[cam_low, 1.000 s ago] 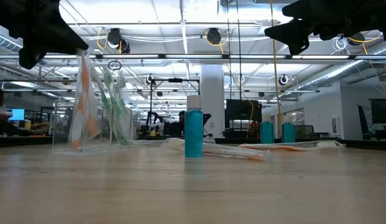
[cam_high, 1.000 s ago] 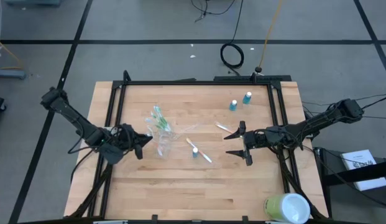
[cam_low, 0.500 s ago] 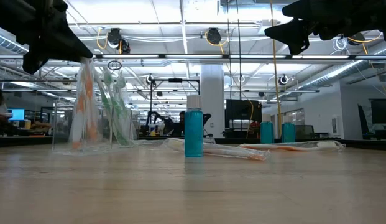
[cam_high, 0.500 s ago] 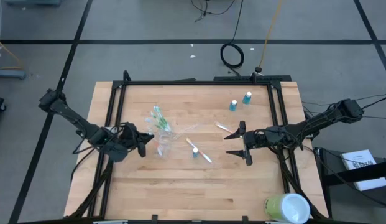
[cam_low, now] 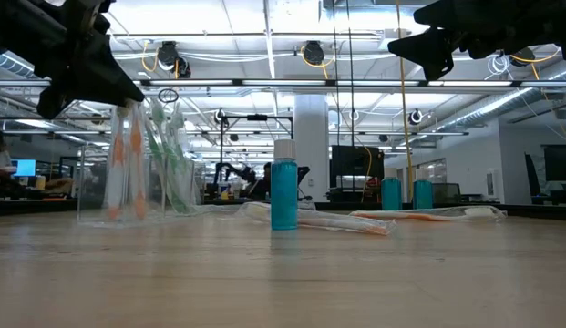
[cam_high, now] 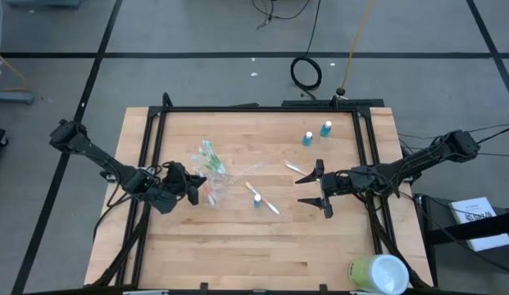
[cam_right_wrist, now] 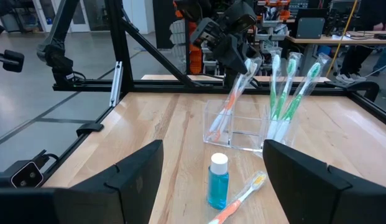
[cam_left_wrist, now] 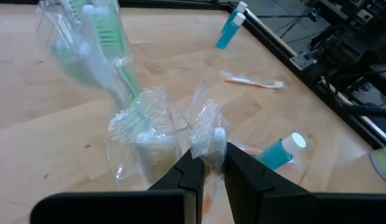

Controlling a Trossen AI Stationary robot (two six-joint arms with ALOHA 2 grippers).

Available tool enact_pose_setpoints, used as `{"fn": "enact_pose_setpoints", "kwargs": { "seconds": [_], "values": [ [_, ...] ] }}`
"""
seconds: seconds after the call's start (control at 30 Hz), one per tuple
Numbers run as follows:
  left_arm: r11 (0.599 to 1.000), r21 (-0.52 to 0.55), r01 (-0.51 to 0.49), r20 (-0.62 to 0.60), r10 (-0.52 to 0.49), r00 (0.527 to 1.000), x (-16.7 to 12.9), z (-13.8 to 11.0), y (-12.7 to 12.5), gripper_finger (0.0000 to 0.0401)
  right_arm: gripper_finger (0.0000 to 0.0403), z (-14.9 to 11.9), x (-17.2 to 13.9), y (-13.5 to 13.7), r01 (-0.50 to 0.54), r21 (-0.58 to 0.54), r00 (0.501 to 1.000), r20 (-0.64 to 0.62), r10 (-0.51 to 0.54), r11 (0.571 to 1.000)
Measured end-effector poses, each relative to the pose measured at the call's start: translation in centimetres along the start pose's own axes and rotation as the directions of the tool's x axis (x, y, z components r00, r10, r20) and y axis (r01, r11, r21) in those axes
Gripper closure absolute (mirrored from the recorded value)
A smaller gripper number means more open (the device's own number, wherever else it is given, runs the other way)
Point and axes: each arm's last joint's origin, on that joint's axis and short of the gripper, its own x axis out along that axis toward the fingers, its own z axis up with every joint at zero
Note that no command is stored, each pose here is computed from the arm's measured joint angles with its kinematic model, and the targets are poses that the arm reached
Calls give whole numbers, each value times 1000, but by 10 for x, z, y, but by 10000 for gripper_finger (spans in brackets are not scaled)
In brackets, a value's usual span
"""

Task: Pick & Place toothbrushing station
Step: Put the orange toothbrush into the bottom section of the transparent organizer

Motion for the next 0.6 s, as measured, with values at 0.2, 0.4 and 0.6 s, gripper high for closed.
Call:
{"fn": "enact_pose_setpoints", "kwargs": {
  "seconds": [0.2,0.4,0.6],
  "values": [
    [1000,9,2,-5,-2,1000,0,0,0,355,135,0,0,0,0,0,1000,0,0,1000],
    [1000,7,2,-6,-2,1000,0,0,0,354,135,0,0,0,0,-1,1000,-1,0,1000],
    [1000,24,3,-5,-3,1000,0,0,0,354,135,-1,0,0,1,2,1000,-9,-1,1000]
  ]
}}
